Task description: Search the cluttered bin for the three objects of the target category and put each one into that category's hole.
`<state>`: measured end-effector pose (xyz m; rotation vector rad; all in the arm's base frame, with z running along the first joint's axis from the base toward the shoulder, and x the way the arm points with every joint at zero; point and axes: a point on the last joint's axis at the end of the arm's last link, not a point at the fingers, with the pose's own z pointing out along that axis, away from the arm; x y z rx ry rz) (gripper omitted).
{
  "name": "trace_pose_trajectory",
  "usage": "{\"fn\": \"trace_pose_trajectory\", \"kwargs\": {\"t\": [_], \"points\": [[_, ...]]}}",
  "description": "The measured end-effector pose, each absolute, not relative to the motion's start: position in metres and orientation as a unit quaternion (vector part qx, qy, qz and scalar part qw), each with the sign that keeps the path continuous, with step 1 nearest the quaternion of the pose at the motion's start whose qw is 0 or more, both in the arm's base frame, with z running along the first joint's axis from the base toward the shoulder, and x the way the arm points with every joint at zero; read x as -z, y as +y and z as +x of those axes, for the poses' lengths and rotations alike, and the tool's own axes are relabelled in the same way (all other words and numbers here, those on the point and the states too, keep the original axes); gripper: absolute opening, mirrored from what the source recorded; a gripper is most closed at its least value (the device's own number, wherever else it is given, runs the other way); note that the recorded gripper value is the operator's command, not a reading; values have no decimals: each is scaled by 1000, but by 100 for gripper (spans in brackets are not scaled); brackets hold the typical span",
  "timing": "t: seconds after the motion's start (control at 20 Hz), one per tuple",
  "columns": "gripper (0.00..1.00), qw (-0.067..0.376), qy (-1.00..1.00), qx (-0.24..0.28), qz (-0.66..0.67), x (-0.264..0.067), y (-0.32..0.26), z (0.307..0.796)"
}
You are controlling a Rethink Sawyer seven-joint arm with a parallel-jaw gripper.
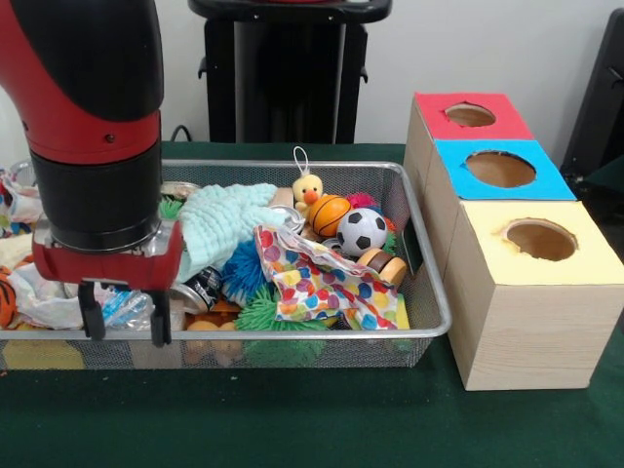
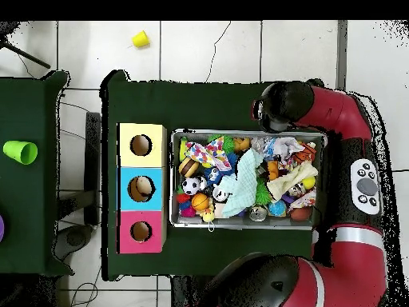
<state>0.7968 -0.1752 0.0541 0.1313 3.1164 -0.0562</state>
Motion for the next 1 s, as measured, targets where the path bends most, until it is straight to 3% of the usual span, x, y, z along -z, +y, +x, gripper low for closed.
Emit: {"fn": "trace_pose_trajectory", "kwargs": {"t": [1.0], "points": [[100, 3, 999, 20, 33, -90, -170, 778]]}}
